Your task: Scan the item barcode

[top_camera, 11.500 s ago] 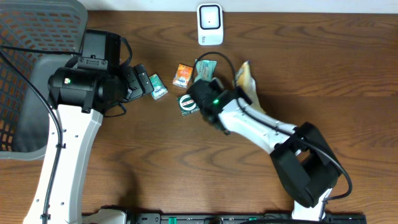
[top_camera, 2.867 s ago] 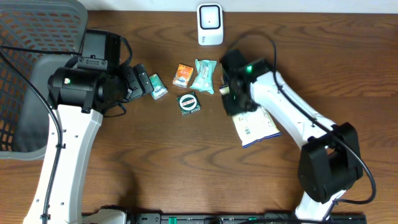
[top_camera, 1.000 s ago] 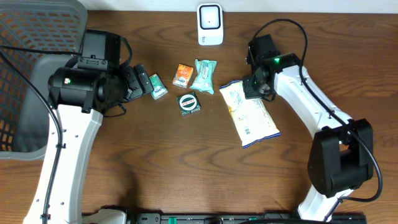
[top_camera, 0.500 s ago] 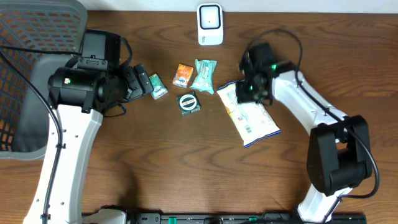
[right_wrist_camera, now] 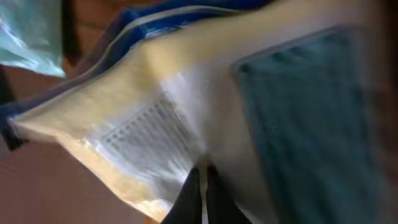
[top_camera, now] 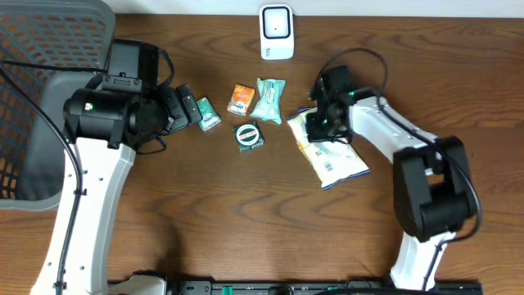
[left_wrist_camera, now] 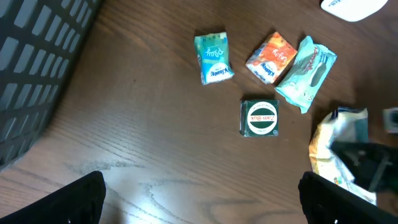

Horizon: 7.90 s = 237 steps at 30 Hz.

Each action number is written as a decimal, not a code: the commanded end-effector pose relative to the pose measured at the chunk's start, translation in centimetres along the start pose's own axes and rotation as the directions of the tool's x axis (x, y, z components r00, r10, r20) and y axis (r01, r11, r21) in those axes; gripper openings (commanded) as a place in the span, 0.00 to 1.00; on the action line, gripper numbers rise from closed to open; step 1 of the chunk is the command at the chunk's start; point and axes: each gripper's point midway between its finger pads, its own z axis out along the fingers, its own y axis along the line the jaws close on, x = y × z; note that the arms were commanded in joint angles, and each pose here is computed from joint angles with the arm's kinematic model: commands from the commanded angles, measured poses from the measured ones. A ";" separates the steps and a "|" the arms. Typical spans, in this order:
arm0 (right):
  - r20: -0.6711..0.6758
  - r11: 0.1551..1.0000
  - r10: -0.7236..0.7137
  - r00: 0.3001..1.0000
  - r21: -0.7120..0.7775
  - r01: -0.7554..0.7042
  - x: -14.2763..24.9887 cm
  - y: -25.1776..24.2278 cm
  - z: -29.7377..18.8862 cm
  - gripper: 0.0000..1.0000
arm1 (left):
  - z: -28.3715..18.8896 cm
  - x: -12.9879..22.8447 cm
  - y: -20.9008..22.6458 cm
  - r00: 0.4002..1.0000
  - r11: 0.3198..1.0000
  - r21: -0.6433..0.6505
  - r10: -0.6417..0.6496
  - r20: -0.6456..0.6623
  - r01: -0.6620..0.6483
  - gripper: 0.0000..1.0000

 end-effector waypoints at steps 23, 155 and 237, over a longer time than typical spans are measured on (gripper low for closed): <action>-0.404 0.977 0.073 0.912 0.215 0.016 7.4 -1.8 -5.6 0.01 | -0.4 -0.3 0.1 1.000 1.000 -0.004 0.004 0.014 -0.004 0.98; 0.198 0.850 0.070 0.978 -0.524 0.045 -4.5 3.5 -10.8 0.01 | -0.4 -0.3 0.1 1.000 1.000 -0.004 0.004 0.014 -0.004 0.98; 0.362 0.930 0.109 0.926 -0.366 0.034 -3.4 8.4 -19.6 0.01 | -0.4 -0.3 0.1 1.000 1.000 -0.004 0.004 0.014 -0.004 0.98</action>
